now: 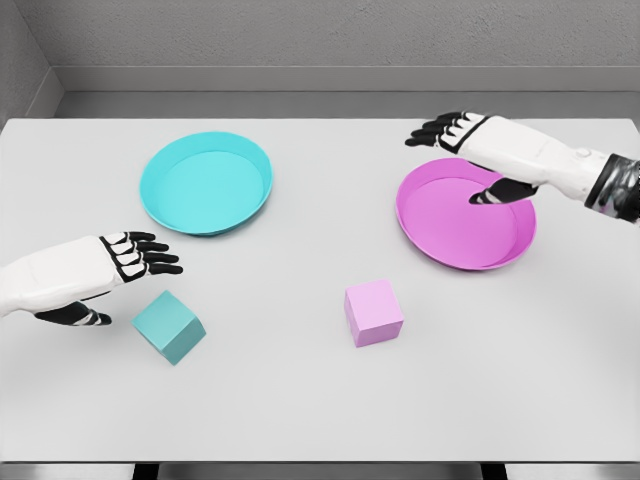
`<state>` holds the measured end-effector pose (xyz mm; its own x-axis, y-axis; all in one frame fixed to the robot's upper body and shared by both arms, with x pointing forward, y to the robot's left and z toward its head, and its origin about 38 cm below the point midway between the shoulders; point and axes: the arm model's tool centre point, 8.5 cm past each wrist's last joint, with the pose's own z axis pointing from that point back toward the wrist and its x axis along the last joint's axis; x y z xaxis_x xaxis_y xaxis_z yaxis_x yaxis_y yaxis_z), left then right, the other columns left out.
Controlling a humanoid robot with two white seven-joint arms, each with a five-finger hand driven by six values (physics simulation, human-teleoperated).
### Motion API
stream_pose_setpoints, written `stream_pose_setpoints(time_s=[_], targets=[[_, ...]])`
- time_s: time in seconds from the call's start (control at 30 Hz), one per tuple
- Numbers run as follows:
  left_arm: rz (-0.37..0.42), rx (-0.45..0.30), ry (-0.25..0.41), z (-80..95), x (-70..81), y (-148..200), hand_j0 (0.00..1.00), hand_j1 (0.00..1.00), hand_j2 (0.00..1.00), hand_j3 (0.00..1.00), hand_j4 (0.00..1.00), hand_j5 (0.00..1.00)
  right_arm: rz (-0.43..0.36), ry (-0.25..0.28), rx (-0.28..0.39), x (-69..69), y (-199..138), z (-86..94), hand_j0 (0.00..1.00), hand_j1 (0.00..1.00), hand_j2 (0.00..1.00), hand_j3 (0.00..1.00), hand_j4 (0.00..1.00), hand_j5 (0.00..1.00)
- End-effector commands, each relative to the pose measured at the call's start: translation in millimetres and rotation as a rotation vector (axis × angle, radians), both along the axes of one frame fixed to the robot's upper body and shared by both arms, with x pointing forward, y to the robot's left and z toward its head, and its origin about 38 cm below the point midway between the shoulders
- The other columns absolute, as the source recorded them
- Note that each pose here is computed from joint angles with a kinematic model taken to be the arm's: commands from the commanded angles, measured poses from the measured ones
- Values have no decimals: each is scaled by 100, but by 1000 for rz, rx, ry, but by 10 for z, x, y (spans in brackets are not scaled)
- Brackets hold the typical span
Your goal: Place the blocks in the corresponding plates according to their colors
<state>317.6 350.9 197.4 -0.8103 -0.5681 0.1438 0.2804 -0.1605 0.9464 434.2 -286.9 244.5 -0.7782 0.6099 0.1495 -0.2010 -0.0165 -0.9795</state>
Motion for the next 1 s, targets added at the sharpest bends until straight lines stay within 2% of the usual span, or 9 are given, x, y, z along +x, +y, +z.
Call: stream_pose_setpoints(time_s=[0.0, 0.17, 0.27, 0.33, 0.43, 0.5, 0.57, 0.7, 0.97], targets=[[2, -6, 3, 1, 0, -2, 100, 100, 100, 100, 100, 100, 13, 6, 1, -9, 54, -22, 100, 100, 100, 100, 100, 100], [-10, 32, 38, -54, -15, -18, 100, 100, 100, 100, 100, 100, 2, -6, -5, 17, 5, 44, 100, 100, 100, 100, 100, 100], [-18, 26, 56, -119, -32, -64, 100, 100, 100, 100, 100, 100, 5, 2, -11, -12, 3, 4, 100, 100, 100, 100, 100, 100], [-31, 70, 95, -189, -59, -68, 100, 100, 100, 100, 100, 100, -9, 33, -53, -71, -120, -94, 100, 100, 100, 100, 100, 100], [-38, 69, 83, -144, -17, -105, 100, 100, 100, 100, 100, 100, 111, 55, -165, -287, 125, -199, 100, 100, 100, 100, 100, 100], [-41, 58, 83, -157, -14, -134, 100, 100, 100, 100, 100, 100, 142, 68, -174, -323, 217, -256, 100, 100, 100, 100, 100, 100], [-41, 56, 84, -160, -14, -139, 100, 100, 100, 100, 100, 100, 134, 118, -179, -323, 178, -415, 100, 100, 100, 100, 100, 100], [-49, 16, 84, -193, 4, -237, 99, 99, 99, 99, 99, 99, 258, 171, -246, -450, 528, -654, 100, 100, 100, 100, 100, 100], [-66, 8, 102, -259, -12, -318, 99, 99, 99, 99, 99, 99, 373, 113, -270, -665, 799, -504, 100, 100, 100, 100, 100, 100]])
